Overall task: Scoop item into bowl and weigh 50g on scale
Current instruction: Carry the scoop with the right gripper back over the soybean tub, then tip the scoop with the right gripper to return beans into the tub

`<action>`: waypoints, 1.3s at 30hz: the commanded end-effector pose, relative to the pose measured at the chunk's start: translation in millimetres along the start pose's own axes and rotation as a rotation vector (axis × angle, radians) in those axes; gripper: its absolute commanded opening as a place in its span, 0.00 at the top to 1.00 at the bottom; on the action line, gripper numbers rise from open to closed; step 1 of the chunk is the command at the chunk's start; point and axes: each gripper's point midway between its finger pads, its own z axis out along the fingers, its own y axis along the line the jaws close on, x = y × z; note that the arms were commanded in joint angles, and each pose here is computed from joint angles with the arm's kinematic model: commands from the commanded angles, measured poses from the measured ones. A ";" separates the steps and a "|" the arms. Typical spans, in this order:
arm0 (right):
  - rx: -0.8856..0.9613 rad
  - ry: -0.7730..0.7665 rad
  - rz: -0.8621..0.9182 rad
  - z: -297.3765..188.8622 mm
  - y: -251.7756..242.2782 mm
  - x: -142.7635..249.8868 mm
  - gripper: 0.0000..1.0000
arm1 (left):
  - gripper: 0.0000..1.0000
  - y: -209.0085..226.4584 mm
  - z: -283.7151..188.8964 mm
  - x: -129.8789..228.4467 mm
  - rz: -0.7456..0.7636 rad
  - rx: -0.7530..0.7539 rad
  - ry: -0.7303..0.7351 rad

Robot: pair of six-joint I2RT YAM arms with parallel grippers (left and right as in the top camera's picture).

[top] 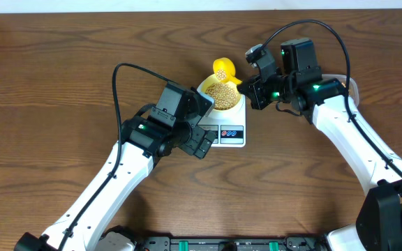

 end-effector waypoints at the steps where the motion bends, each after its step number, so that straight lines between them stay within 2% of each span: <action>1: -0.014 -0.025 0.012 -8.8 1.3 -5.0 0.99 | 0.04 1.7 3.4 5.4 -0.008 -0.009 0.016; 10: -0.068 -0.101 0.047 -30.8 -16.2 -18.1 0.99 | 0.04 1.7 3.4 5.4 -0.008 -0.009 0.016; 23: 0.043 -0.179 0.156 -72.2 -84.5 -18.2 0.99 | 0.04 1.7 3.4 5.4 -0.008 -0.009 0.016; 33: -0.145 -0.315 0.271 -134.8 -105.9 -14.6 0.99 | 0.04 1.7 3.4 5.4 -0.008 -0.009 0.016; 39: -0.156 -0.327 0.405 -158.8 -122.2 4.5 0.99 | 0.04 1.7 3.4 5.4 -0.008 -0.009 0.016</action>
